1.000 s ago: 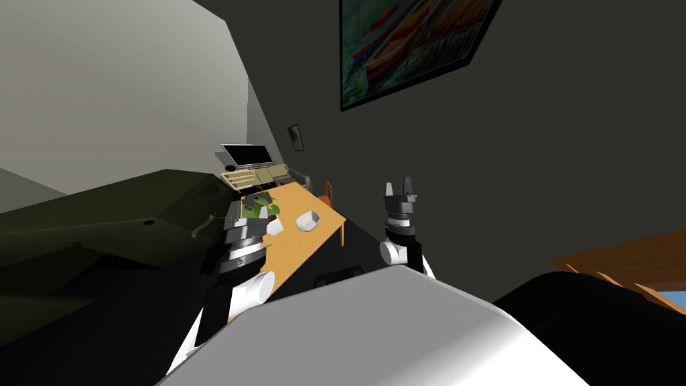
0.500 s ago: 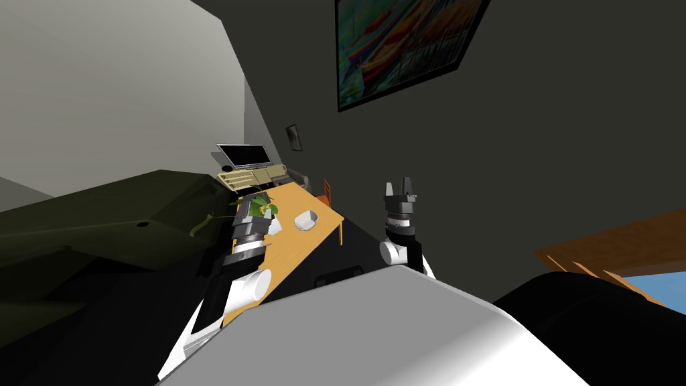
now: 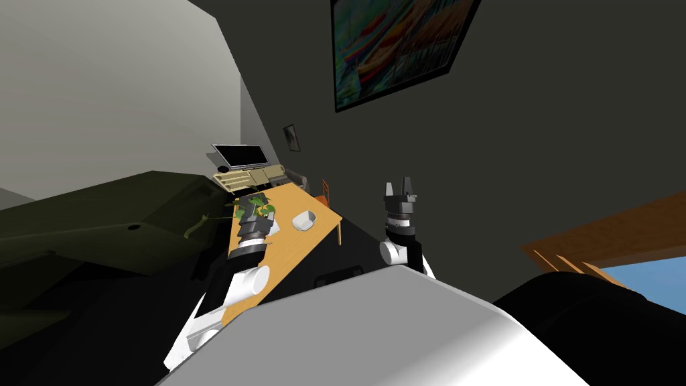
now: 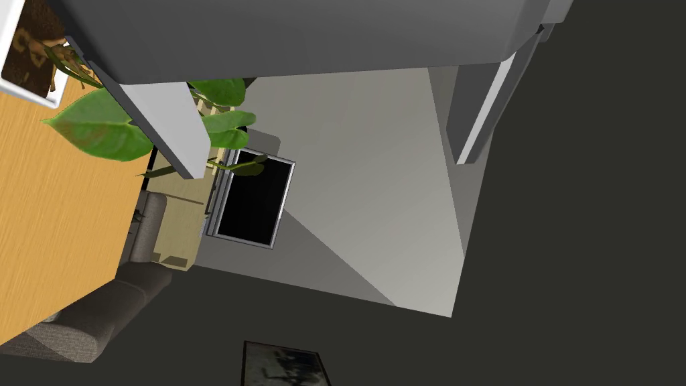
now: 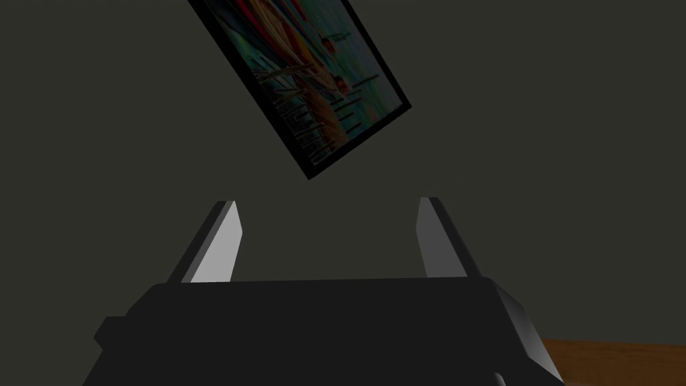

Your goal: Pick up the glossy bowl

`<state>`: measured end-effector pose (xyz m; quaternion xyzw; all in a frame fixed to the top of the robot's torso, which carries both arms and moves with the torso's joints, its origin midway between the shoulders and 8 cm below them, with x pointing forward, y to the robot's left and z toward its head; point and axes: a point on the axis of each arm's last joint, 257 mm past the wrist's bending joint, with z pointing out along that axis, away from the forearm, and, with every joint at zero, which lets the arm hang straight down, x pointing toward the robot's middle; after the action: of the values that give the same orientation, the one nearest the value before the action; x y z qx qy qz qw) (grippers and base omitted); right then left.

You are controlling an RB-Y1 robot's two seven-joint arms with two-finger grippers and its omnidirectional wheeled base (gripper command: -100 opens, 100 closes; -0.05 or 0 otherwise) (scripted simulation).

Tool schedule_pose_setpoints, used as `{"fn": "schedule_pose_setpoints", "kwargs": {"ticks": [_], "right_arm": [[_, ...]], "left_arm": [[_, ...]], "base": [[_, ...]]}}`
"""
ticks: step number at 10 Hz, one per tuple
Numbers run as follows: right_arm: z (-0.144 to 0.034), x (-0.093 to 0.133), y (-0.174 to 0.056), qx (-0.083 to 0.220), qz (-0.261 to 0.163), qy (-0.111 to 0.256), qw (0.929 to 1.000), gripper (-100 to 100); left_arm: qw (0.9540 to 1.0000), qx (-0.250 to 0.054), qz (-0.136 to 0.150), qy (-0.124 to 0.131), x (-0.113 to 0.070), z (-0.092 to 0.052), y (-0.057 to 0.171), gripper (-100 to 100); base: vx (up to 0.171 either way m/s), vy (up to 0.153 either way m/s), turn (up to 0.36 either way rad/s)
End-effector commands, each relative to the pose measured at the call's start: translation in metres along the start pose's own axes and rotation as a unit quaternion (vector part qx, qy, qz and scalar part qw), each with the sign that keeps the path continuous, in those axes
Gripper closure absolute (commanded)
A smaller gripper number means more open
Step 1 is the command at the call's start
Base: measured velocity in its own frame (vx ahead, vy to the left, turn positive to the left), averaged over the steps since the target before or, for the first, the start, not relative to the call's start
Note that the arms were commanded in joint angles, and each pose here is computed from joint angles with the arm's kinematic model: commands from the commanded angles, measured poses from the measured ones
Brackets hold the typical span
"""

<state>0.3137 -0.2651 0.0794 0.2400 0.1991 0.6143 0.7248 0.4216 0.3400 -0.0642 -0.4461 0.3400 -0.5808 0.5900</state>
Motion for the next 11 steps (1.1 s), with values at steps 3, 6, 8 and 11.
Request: {"fn": "schedule_pose_setpoints", "kwargs": {"ticks": [3, 6, 8, 11], "right_arm": [[0.0, 0.0, 0.0, 0.0, 0.0, 0.0, 1.0, 0], [0.0, 0.0, 0.0, 0.0, 0.0, 0.0, 1.0, 0], [0.0, 0.0, 0.0, 0.0, 0.0, 0.0, 1.0, 0], [0.0, 0.0, 0.0, 0.0, 0.0, 0.0, 1.0, 0]], "left_arm": [[0.9988, -0.044, -0.016, -0.012, -0.011, 0.004, 0.024, -100], [0.9954, -0.085, -0.035, -0.027, -0.024, 0.007, 0.05, -100], [0.9922, -0.111, -0.045, -0.035, -0.031, 0.007, 0.066, -100], [0.9866, -0.147, -0.055, -0.044, -0.037, 0.005, 0.087, -100]], "base": [[-0.007, -0.019, -0.022], [-0.001, -0.021, -0.032], [0.003, -0.023, -0.025], [0.005, -0.027, -0.026]]}}
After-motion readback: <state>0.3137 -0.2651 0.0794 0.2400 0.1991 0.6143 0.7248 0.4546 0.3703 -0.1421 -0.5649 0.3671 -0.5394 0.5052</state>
